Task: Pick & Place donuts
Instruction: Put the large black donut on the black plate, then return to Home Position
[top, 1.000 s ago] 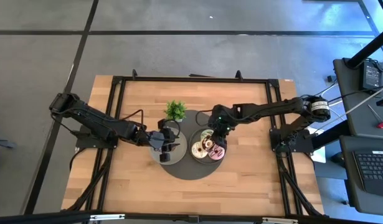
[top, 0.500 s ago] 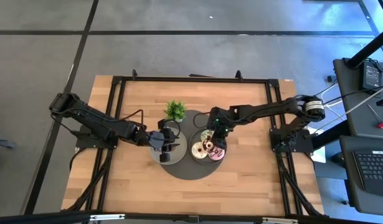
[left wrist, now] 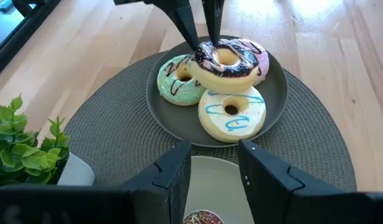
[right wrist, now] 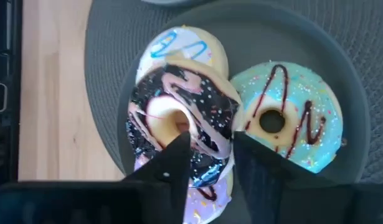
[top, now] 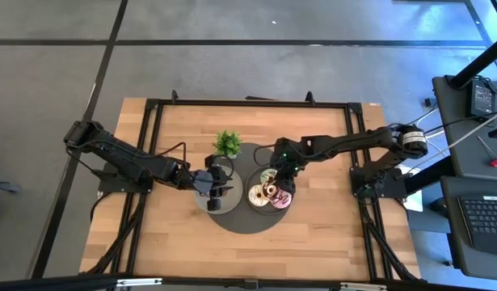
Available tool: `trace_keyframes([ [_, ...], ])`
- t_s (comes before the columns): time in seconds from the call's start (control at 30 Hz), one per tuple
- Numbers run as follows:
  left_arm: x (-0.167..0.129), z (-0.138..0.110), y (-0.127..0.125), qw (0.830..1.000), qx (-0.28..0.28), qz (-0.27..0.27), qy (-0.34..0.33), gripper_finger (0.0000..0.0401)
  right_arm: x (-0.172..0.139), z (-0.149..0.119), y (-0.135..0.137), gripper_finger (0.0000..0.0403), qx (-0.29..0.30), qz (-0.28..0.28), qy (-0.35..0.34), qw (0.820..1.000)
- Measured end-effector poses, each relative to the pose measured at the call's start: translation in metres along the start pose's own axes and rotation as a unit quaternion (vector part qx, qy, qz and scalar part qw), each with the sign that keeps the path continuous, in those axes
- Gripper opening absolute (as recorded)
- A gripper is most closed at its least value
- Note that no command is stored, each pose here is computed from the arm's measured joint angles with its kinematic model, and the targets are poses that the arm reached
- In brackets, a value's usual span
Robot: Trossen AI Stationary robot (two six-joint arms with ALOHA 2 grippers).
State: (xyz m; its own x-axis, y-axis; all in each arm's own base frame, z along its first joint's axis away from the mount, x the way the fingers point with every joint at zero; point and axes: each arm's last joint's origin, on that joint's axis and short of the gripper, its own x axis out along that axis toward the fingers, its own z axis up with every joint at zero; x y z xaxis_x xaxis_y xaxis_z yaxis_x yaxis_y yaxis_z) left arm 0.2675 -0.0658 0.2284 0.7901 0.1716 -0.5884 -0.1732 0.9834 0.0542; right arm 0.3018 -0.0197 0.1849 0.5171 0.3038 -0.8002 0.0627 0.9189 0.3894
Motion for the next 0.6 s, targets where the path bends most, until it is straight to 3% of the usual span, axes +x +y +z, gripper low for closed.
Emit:
trace_keyframes([
  [0.27,-0.008,0.002,0.004,1.000,-0.001,0.011,-0.005,0.0128,-0.012,-0.001,0.004,0.0177,-0.002,-0.003,-0.004,1.000],
  [0.37,-0.023,0.006,0.009,1.000,-0.003,0.006,-0.018,0.0128,-0.029,0.000,0.012,0.0184,-0.042,-0.029,-0.033,0.998],
  [0.6,-0.055,-0.020,0.033,0.987,-0.043,-0.060,-0.142,0.0128,-0.065,-0.033,0.034,0.0186,-0.110,-0.085,-0.159,0.977],
])
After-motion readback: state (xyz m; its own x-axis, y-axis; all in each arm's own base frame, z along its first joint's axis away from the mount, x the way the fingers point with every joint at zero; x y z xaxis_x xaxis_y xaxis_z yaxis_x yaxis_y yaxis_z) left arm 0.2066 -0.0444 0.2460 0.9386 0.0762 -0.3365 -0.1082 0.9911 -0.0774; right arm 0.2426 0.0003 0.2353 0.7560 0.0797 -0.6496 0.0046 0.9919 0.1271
